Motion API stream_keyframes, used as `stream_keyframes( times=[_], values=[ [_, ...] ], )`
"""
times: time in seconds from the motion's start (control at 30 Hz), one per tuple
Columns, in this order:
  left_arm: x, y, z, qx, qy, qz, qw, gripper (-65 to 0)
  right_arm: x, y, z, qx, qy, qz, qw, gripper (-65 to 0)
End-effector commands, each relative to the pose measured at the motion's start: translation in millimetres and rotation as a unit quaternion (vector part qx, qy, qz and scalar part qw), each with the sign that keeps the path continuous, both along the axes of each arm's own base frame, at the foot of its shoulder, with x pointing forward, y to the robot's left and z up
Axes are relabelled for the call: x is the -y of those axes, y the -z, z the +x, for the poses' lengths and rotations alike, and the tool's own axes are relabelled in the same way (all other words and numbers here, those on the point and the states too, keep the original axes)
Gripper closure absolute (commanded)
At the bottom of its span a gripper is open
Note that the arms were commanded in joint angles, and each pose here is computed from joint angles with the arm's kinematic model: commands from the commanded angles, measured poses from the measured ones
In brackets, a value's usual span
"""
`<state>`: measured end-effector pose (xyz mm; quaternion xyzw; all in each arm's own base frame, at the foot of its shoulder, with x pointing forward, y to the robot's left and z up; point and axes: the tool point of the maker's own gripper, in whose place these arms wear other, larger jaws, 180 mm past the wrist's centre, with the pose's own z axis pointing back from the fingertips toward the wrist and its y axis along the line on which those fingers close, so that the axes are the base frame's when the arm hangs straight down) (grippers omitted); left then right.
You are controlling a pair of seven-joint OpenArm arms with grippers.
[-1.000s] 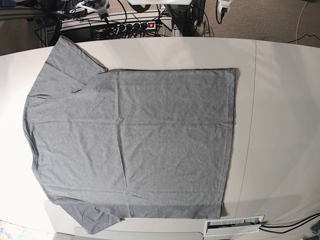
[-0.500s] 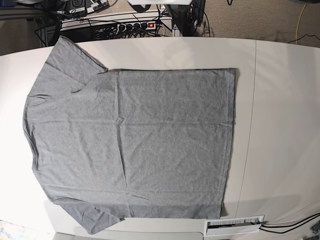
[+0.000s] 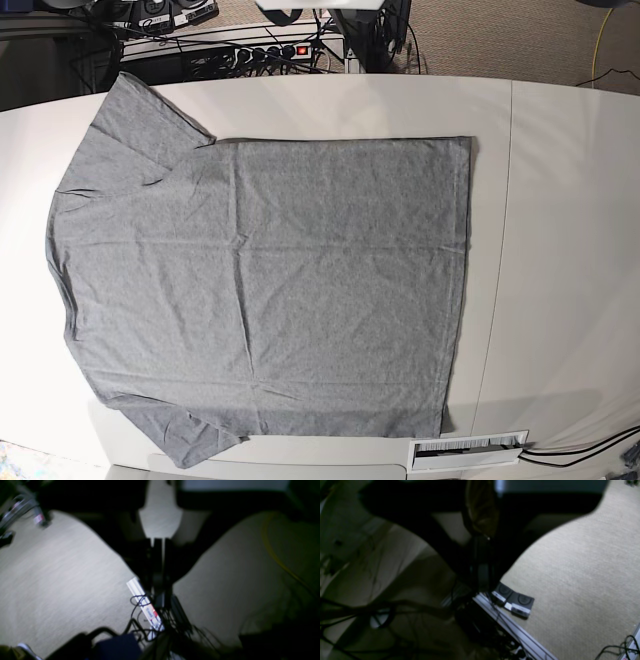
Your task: Fold the T-shirt properly
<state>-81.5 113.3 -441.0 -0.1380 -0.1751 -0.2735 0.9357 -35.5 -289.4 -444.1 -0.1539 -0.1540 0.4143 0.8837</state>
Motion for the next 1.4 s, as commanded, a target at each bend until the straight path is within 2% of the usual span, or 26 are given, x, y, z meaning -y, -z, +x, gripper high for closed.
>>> stream_keyframes(
  times=[0.0,0.13,0.37,0.5,0.63,0.77,0.87,0.97,1.07,1.2,1.3,1.37],
  values=[
    [2,-11,1,0.005,0.013,-0.001,1.000,0.0,-1,-9,6,0.012,-0.012,-0.002,0.9999,0.0],
    [-1,-37,29,0.036,0.049,0.037,0.997,0.0,-5,-24,22,0.030,-0.026,-0.017,0.9991,0.0],
    [1,-102,98,0.128,0.047,0.057,0.989,0.0,-5,-45,54,0.061,-0.072,-0.051,0.9943,0.0],
    [-4,-105,100,0.129,0.075,0.065,0.987,0.0,-13,-67,73,0.100,-0.108,-0.072,0.9865,0.0],
    [6,-110,115,0.162,0.110,0.042,0.980,0.0,-30,-95,93,0.147,-0.141,-0.086,0.9752,0.0],
    [11,-118,148,0.222,0.118,0.034,0.967,0.0,-48,-116,112,0.187,-0.158,-0.081,0.9663,0.0],
    [13,-128,177,0.280,0.129,0.043,0.950,0.0,-58,-129,122,0.213,-0.182,-0.088,0.9558,0.0],
    [22,-146,205,0.342,0.137,0.025,0.929,0.0,-63,-139,133,0.243,-0.226,-0.118,0.9361,0.0],
    [20,-129,222,0.355,0.153,0.017,0.922,0.0,-61,-148,147,0.268,-0.236,-0.149,0.9221,0.0],
    [11,-102,241,0.361,0.193,0.056,0.911,0.0,-47,-159,165,0.292,-0.219,-0.198,0.9098,0.0],
    [12,-90,245,0.365,0.239,0.069,0.897,-15.9,-41,-163,173,0.299,-0.204,-0.215,0.9068,0.0],
    [13,-84,247,0.370,0.268,0.077,0.886,-22.9,-40,-164,173,0.301,-0.203,-0.216,0.9065,0.0]
  ],
)
